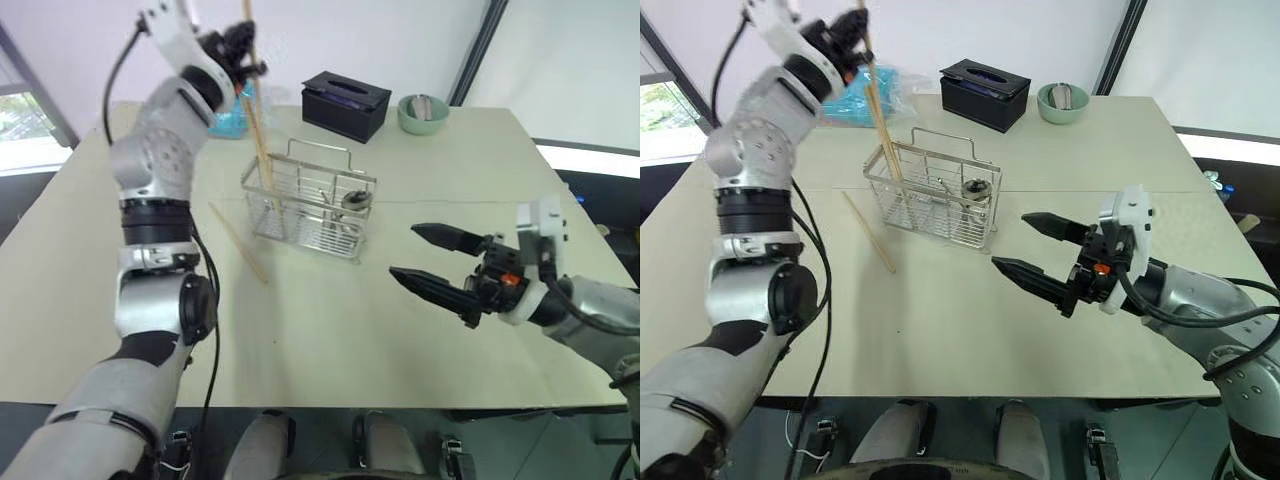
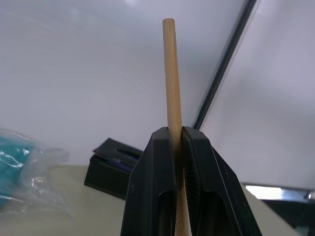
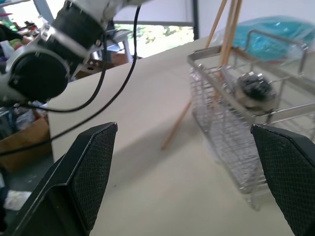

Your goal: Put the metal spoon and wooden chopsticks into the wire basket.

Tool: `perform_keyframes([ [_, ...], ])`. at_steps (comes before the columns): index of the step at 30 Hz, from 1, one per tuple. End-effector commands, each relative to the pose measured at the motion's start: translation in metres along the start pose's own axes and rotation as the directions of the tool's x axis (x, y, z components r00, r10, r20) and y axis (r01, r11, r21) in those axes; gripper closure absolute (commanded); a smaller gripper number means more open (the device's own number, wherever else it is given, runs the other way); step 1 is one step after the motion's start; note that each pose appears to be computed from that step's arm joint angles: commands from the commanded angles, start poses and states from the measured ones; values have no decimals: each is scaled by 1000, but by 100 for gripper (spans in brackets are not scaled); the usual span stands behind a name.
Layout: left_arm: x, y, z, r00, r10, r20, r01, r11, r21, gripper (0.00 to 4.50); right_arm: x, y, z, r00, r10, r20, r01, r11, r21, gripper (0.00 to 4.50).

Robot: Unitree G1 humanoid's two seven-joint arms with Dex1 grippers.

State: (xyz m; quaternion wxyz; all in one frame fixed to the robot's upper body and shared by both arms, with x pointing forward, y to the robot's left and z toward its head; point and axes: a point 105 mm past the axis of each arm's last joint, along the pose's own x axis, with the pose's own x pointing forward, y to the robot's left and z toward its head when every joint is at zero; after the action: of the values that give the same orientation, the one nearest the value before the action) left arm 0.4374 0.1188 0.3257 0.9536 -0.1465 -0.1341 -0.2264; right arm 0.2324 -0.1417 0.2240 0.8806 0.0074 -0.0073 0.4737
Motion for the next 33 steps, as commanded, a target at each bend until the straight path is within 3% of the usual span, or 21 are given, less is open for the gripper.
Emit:
perform_keyframes([
  [1,-1,-15,16,996,-53,76,44,992,116,446,-4,0,13,999,-23,40,25,998,-50,0],
  [6,-4,-19,0,994,-72,86,51,974,221,446,-4,-4,18,997,-50,56,53,997,-49,0],
  [10,-8,-17,-10,993,-53,106,36,987,156,446,-1,-6,21,996,-58,61,61,997,-48,0],
  [13,-13,-13,-15,992,-24,123,10,994,113,335,2,-7,24,996,-57,66,60,997,-47,0],
  [20,-25,-12,-14,990,7,141,-17,997,76,4,5,-13,26,996,-60,68,63,997,-34,0],
  [27,-35,-4,8,989,25,143,-41,993,114,4,8,-17,23,997,-51,58,52,998,-28,0],
  [33,-46,15,74,969,75,234,-98,991,87,4,11,-17,21,998,-31,53,33,999,-29,0],
])
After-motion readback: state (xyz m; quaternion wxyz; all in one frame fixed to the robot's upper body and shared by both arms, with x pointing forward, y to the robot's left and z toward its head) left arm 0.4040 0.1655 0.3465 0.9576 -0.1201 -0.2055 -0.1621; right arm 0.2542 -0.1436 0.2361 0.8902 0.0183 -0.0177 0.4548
